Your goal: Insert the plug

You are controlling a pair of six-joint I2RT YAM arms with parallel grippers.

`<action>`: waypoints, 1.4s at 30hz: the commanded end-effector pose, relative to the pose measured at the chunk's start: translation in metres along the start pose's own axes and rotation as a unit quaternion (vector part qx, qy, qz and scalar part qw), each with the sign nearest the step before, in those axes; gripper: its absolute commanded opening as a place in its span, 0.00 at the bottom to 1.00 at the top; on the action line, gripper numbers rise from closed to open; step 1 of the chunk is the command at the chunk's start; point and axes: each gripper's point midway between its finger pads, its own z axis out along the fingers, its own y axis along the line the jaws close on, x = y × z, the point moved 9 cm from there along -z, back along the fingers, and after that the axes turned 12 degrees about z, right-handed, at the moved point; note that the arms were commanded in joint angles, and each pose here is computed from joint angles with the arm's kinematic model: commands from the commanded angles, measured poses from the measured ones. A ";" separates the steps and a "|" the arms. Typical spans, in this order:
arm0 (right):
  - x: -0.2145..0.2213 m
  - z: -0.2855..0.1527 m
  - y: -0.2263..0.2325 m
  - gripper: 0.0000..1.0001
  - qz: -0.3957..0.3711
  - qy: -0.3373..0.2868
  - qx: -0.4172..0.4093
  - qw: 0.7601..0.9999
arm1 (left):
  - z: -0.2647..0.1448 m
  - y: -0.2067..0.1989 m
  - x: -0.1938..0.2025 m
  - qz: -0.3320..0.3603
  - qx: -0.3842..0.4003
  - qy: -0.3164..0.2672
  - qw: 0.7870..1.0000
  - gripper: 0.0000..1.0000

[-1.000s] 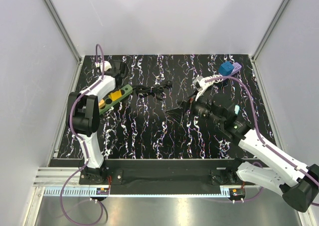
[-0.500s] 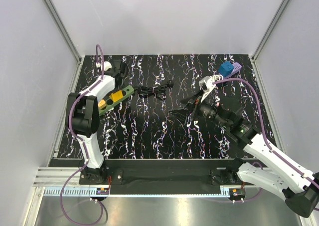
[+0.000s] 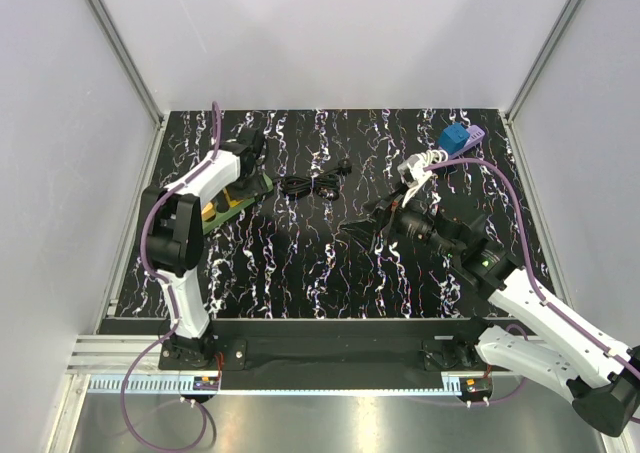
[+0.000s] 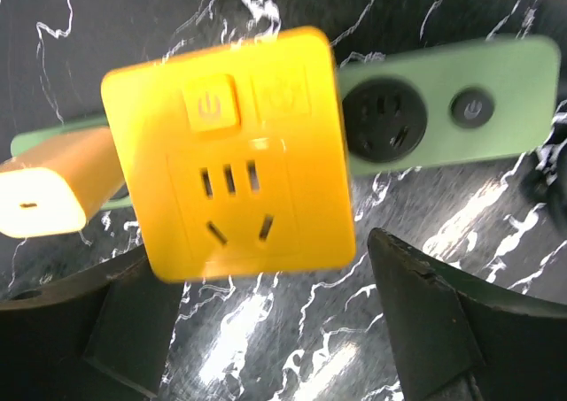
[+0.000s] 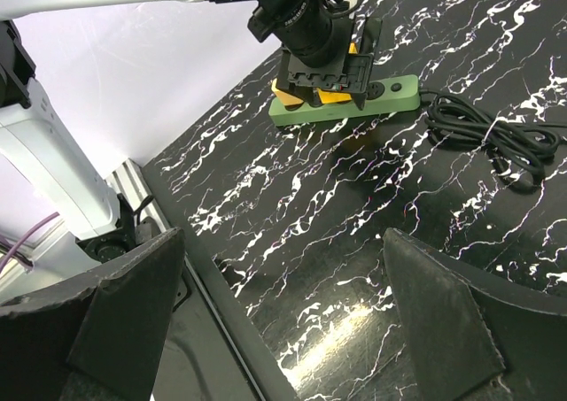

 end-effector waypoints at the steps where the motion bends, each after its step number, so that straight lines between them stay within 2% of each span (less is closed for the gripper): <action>1: -0.005 -0.003 0.002 1.00 -0.010 -0.017 -0.001 1.000 | -0.013 0.006 -0.003 0.003 0.007 0.002 1.000 0.87; 10: -0.005 -0.004 0.002 1.00 -0.010 -0.016 0.000 1.000 | -0.036 0.011 -0.018 0.004 0.008 -0.021 1.000 0.99; 24: -0.006 -0.008 0.004 1.00 -0.012 -0.021 -0.002 1.000 | -0.048 0.029 -0.042 -0.027 0.046 -0.042 0.998 0.94; 42: -0.004 -0.005 0.000 1.00 -0.019 -0.016 0.003 1.000 | -0.030 0.035 -0.051 -0.044 0.078 -0.037 0.995 0.90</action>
